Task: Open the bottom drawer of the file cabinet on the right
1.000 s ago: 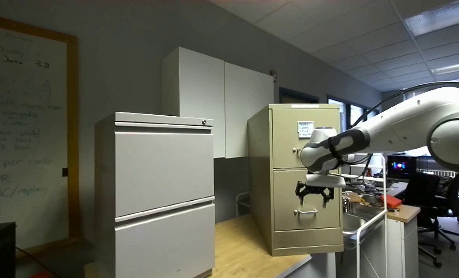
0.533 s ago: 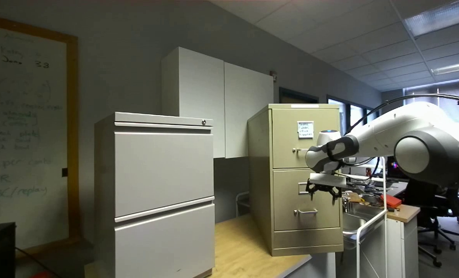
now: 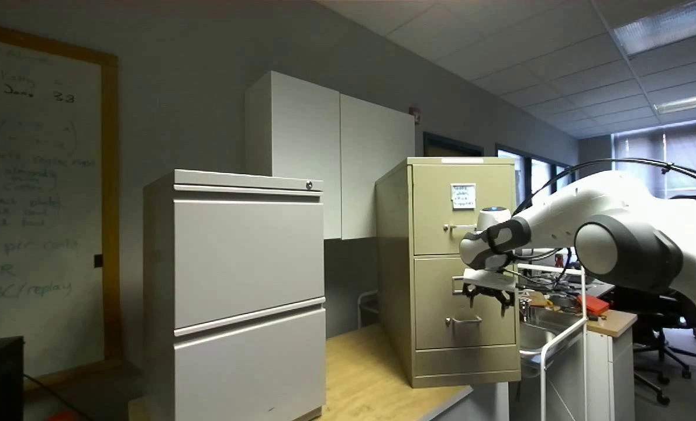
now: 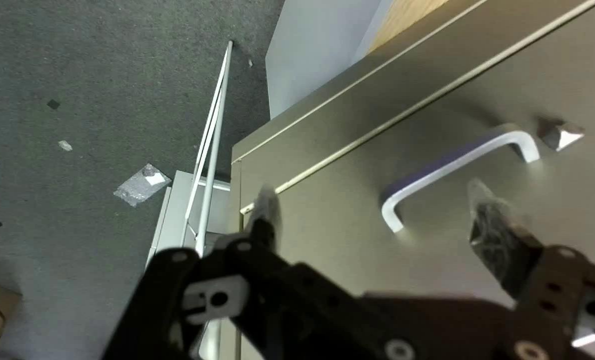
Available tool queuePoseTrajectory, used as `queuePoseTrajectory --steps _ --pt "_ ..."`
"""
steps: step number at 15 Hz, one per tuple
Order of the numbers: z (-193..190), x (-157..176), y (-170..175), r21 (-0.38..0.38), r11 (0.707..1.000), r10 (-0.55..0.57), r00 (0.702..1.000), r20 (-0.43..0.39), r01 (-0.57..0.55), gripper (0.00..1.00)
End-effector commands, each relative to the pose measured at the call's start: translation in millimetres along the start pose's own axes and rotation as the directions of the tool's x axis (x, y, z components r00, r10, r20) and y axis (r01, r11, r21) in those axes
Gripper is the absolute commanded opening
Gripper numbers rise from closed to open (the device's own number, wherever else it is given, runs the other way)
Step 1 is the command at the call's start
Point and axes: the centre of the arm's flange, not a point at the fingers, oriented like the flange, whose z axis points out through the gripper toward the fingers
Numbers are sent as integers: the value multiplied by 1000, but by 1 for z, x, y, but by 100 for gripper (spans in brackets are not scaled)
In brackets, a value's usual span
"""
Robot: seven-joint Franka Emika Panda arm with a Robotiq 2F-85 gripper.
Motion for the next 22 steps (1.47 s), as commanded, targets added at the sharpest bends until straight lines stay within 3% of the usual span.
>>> queuePoseTrajectory --steps 1,6,17,22 --pt "8 20 -22 18 997 78 996 -37 -77 100" --pt "32 33 -31 -5 993 115 991 -70 -116 100" --pt "51 18 -31 -6 993 118 990 -74 -118 100" --pt "53 0 -34 -37 996 74 985 -154 -81 100"
